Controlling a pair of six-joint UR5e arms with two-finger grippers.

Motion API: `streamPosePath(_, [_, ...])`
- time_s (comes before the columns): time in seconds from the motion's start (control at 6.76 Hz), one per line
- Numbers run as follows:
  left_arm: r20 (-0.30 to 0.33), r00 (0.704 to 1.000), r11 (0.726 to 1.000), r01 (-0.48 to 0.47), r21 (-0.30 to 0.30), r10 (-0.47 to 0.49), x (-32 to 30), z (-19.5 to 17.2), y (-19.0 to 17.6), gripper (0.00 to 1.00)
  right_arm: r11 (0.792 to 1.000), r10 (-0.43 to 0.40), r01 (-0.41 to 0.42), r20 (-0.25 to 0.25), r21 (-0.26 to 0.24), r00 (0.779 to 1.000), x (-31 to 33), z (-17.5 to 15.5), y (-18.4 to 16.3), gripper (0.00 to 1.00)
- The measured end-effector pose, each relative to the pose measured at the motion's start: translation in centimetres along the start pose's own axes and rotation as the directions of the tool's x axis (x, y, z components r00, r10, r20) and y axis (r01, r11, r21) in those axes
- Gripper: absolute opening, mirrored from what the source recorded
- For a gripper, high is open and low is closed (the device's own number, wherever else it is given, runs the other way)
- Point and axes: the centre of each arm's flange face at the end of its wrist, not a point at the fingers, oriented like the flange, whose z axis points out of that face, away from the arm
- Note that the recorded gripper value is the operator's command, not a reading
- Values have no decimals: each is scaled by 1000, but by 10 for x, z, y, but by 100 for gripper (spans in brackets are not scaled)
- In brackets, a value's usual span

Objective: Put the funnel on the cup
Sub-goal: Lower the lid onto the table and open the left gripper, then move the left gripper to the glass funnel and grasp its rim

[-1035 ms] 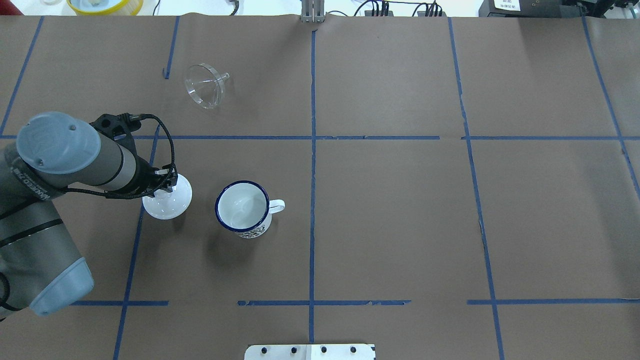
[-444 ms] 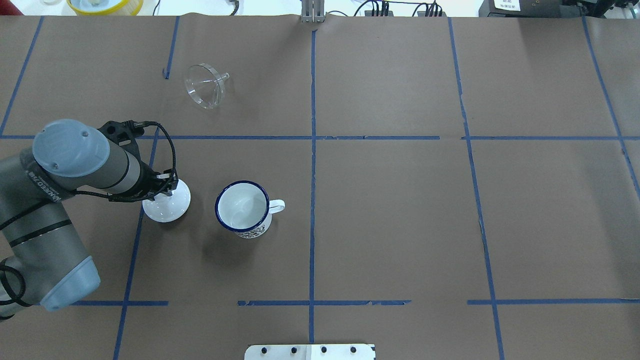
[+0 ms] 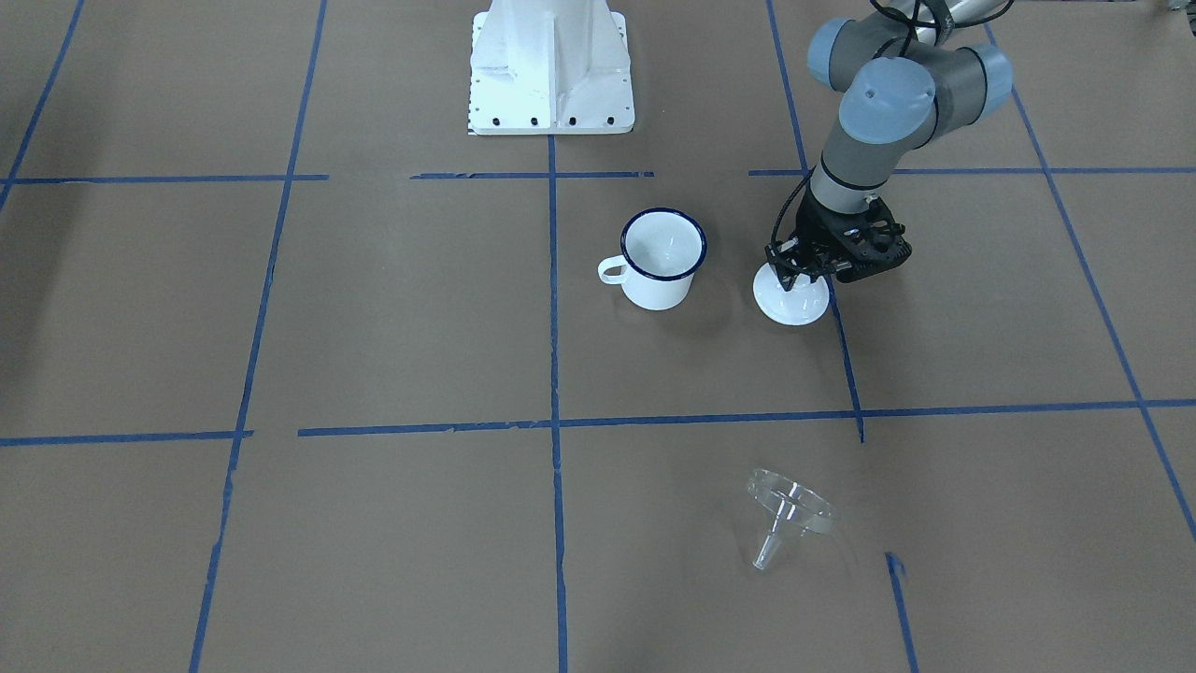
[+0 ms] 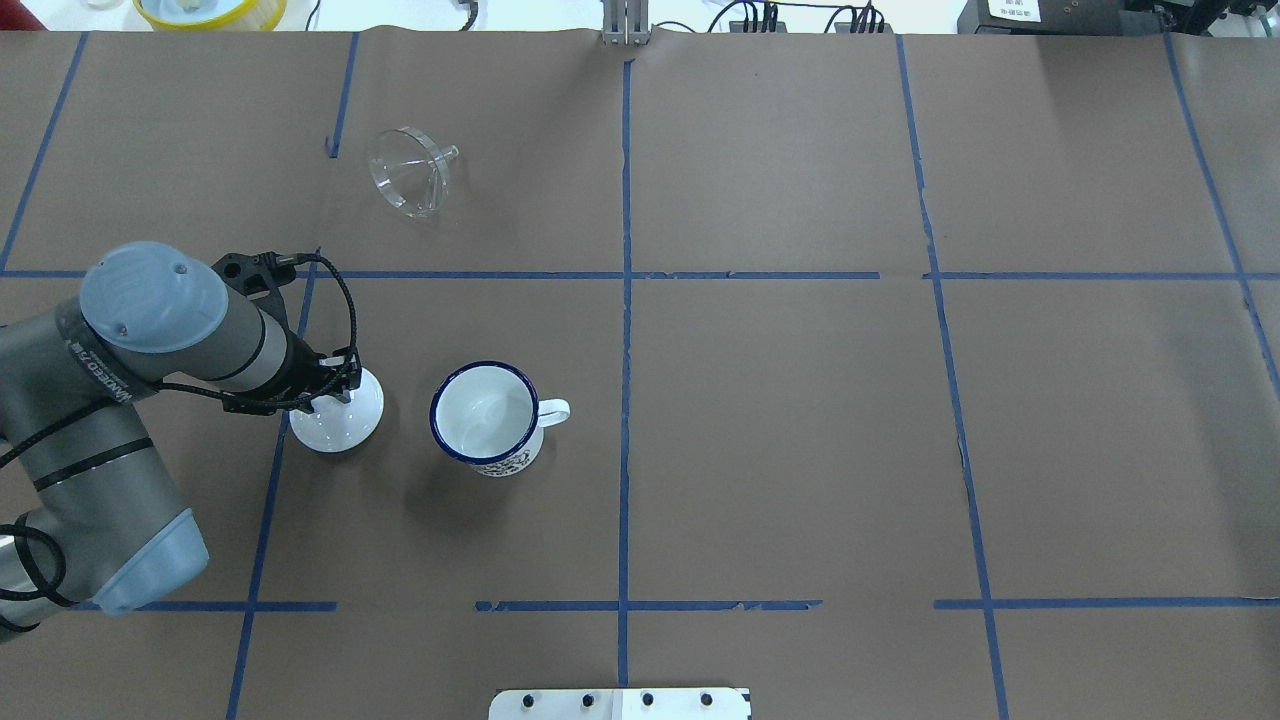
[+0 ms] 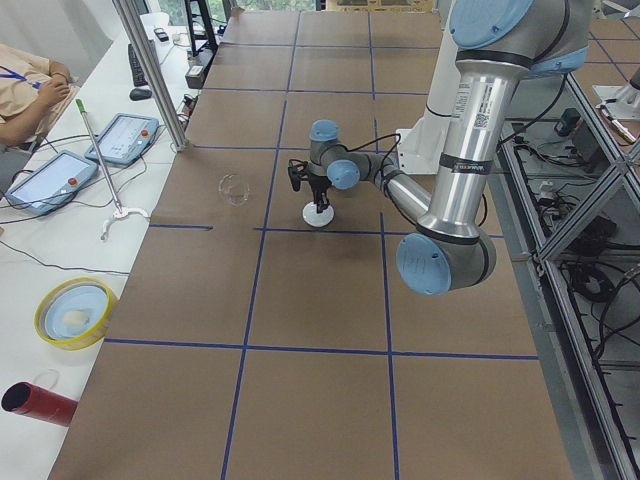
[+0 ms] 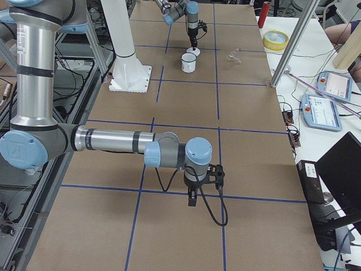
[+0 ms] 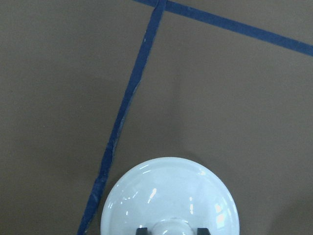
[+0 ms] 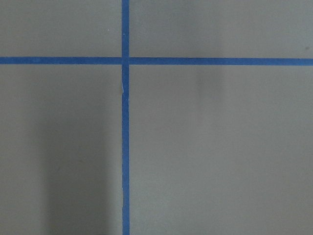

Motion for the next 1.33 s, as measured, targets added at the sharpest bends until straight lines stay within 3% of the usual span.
streamPosePath(0.3, [-65, 998, 1000, 18, -6, -19, 7, -38, -8, 95, 1000, 0, 0, 0, 0, 1000, 0, 0, 0, 100])
streamPosePath(0.44, [-99, 991, 996, 88, 13, -86, 8, -59, -32, 95, 1000, 0, 0, 0, 0, 1000, 0, 0, 0, 100])
streamPosePath(0.59, [-151, 970, 979, 196, 45, -188, 17, -74, -66, 95, 1000, 0, 0, 0, 0, 1000, 0, 0, 0, 100])
streamPosePath(0.74, [-243, 930, 949, 304, 82, -277, 27, -79, -102, 95, 1000, 0, 0, 0, 0, 1000, 0, 0, 0, 100])
streamPosePath(0.89, [-366, 861, 903, 417, 107, -354, 30, -72, -128, 95, 1000, 0, 0, 0, 0, 1000, 0, 0, 0, 100])
streamPosePath(1.18, [-558, 662, 761, 644, 83, -500, 37, -50, -165, 95, 1000, 0, 0, 0, 0, 1000, 0, 0, 0, 100])
streamPosePath(1.33, [-595, 612, 719, 690, 80, -521, 45, -36, -177, 95, 1000, 0, 0, 0, 0, 1000, 0, 0, 0, 100])
